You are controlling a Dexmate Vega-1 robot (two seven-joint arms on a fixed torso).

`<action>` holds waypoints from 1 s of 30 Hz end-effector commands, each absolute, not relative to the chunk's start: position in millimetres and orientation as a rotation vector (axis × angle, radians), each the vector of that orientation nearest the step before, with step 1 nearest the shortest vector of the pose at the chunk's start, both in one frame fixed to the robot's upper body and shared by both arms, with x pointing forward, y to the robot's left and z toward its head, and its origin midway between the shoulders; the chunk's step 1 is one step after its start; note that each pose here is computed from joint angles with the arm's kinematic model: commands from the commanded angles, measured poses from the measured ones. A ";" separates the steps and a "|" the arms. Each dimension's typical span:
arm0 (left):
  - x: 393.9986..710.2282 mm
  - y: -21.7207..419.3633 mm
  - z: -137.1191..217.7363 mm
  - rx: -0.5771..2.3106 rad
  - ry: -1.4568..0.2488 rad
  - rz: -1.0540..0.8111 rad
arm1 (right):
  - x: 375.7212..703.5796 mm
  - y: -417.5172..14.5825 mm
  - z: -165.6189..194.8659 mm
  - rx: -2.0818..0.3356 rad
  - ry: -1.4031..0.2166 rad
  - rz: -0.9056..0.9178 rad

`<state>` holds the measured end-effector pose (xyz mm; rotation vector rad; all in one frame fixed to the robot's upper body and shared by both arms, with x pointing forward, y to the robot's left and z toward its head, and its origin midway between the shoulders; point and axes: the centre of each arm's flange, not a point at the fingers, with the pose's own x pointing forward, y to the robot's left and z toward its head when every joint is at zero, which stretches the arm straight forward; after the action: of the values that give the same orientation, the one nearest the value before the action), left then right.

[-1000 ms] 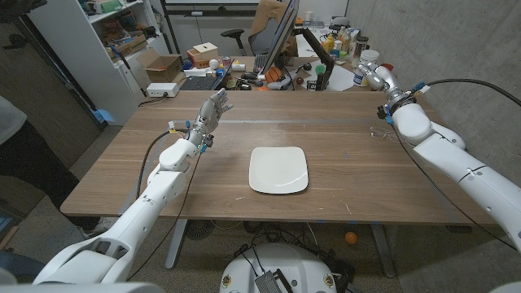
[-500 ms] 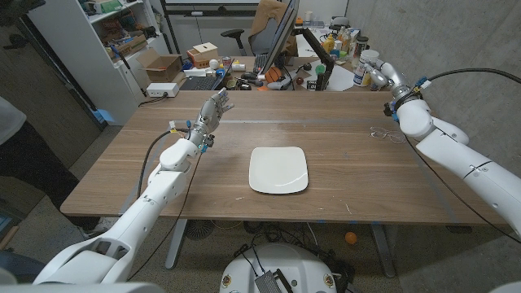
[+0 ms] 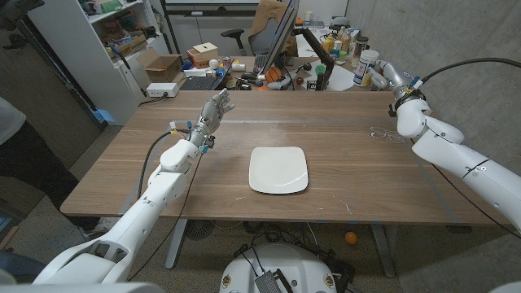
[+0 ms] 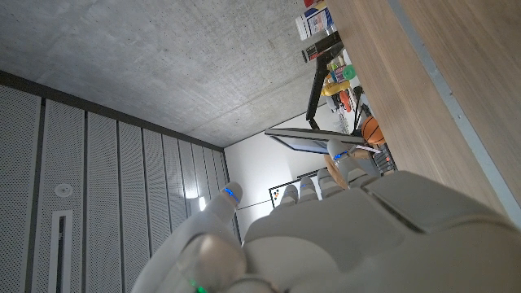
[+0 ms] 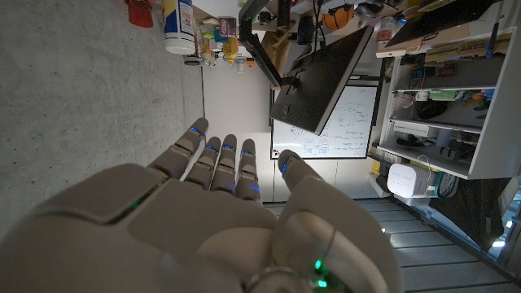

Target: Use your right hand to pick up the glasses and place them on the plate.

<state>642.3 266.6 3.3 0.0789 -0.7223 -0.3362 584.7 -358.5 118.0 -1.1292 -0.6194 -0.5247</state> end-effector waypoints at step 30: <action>645.0 257.8 5.0 0.107 -0.707 -0.369 | 594.5 -387.2 131.3 -1.545 -0.426 -0.604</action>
<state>641.7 263.9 3.2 0.0956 -0.7147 -0.3555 588.7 -373.0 131.5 -1.4601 -0.4876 -0.6213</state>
